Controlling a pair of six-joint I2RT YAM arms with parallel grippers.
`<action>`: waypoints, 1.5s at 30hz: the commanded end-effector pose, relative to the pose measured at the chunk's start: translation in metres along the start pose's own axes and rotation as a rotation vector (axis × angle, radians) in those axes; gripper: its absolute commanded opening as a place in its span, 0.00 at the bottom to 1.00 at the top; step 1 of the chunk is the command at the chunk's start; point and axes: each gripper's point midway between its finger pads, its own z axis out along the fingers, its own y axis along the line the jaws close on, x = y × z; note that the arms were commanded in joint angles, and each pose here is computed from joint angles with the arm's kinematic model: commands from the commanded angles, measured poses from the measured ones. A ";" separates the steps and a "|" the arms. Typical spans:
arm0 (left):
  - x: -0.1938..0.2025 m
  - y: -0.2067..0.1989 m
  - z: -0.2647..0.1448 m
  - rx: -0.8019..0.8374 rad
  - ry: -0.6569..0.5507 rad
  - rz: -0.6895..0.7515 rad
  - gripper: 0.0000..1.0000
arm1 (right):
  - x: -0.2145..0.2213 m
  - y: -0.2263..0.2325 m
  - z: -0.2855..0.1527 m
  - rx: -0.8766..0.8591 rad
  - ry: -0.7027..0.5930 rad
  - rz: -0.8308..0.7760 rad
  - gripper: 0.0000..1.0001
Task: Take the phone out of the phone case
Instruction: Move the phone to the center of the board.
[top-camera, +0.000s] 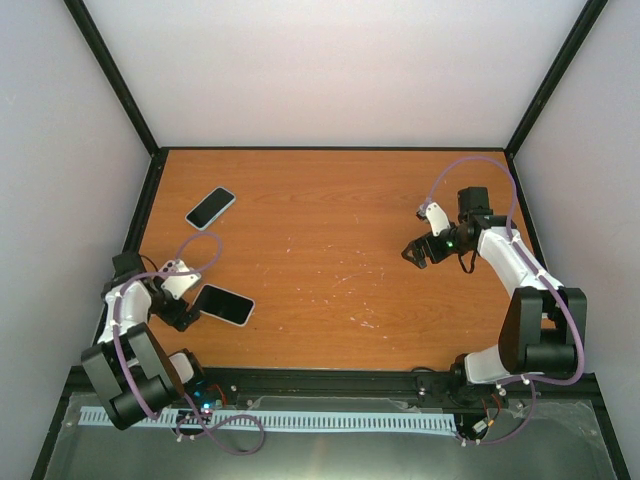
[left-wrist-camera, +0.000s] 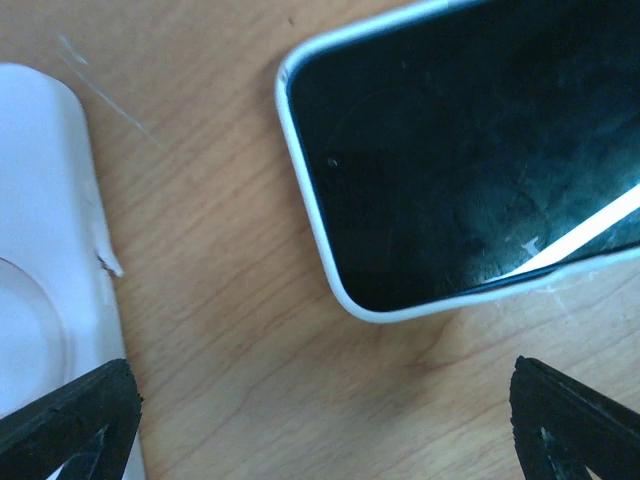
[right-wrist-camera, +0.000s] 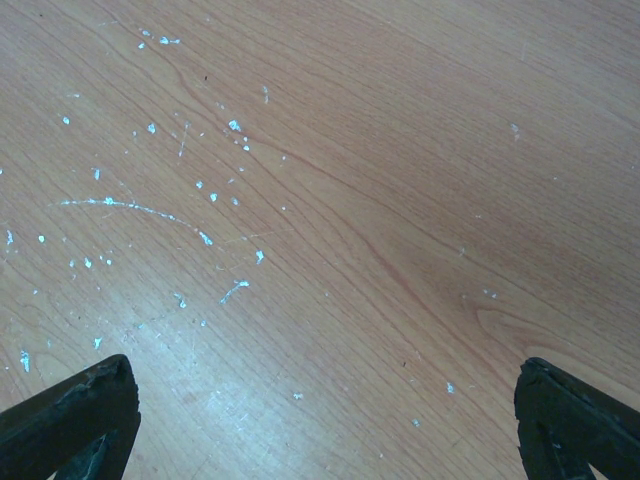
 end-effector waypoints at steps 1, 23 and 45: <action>0.006 0.013 0.003 -0.081 0.025 0.096 1.00 | -0.007 0.000 -0.005 -0.007 -0.017 -0.010 1.00; -0.061 0.041 0.042 -0.090 -0.020 0.062 1.00 | -0.008 -0.004 -0.007 0.019 -0.017 -0.010 1.00; -0.197 -0.030 0.095 0.077 -0.096 0.268 1.00 | -0.009 -0.006 -0.006 0.022 -0.016 -0.007 1.00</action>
